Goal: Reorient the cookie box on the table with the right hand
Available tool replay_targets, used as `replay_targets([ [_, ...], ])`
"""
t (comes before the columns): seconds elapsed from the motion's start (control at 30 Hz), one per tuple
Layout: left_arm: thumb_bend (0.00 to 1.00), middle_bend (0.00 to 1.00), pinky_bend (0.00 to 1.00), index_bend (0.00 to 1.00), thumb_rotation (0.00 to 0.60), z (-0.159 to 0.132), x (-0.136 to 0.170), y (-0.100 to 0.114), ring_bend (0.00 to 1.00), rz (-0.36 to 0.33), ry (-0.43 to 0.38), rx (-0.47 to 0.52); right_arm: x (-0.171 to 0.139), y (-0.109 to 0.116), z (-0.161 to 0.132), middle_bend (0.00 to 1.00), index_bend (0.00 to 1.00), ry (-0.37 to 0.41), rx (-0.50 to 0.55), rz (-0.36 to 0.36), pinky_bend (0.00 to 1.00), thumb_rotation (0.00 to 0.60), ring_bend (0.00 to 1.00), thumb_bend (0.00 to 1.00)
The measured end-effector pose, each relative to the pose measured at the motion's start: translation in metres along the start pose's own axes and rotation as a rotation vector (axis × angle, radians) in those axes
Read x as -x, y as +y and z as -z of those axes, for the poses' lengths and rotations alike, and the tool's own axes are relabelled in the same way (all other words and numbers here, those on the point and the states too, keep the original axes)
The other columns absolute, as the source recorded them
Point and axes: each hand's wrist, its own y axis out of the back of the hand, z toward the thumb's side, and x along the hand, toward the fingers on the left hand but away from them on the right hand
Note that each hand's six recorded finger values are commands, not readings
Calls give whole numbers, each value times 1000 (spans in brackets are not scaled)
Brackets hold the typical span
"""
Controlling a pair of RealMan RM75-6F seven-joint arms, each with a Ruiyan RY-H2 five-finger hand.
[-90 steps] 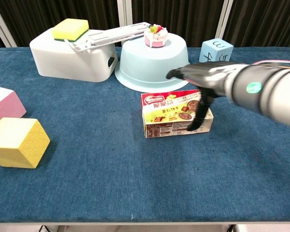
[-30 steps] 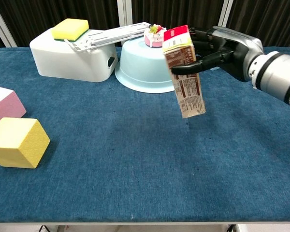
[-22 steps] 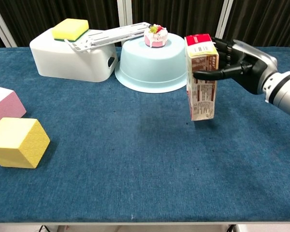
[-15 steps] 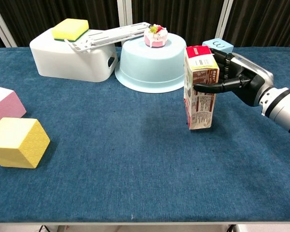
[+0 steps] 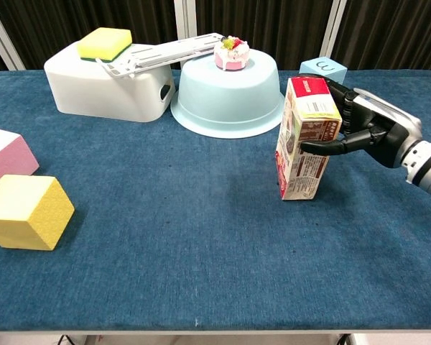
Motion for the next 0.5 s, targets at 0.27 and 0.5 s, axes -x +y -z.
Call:
replay_targets([
  [0.27,132,0,0,0,600,3,1,0,0,2,4,-2,-25,24,-12,0,0,-24,-174,-7,0,600,0,25],
  [0.5,132,0,0,0,600,1,0,0,0,-1,-2,-1,-43,37,-49,0,0,-36,-293,8,0,600,0,0],
])
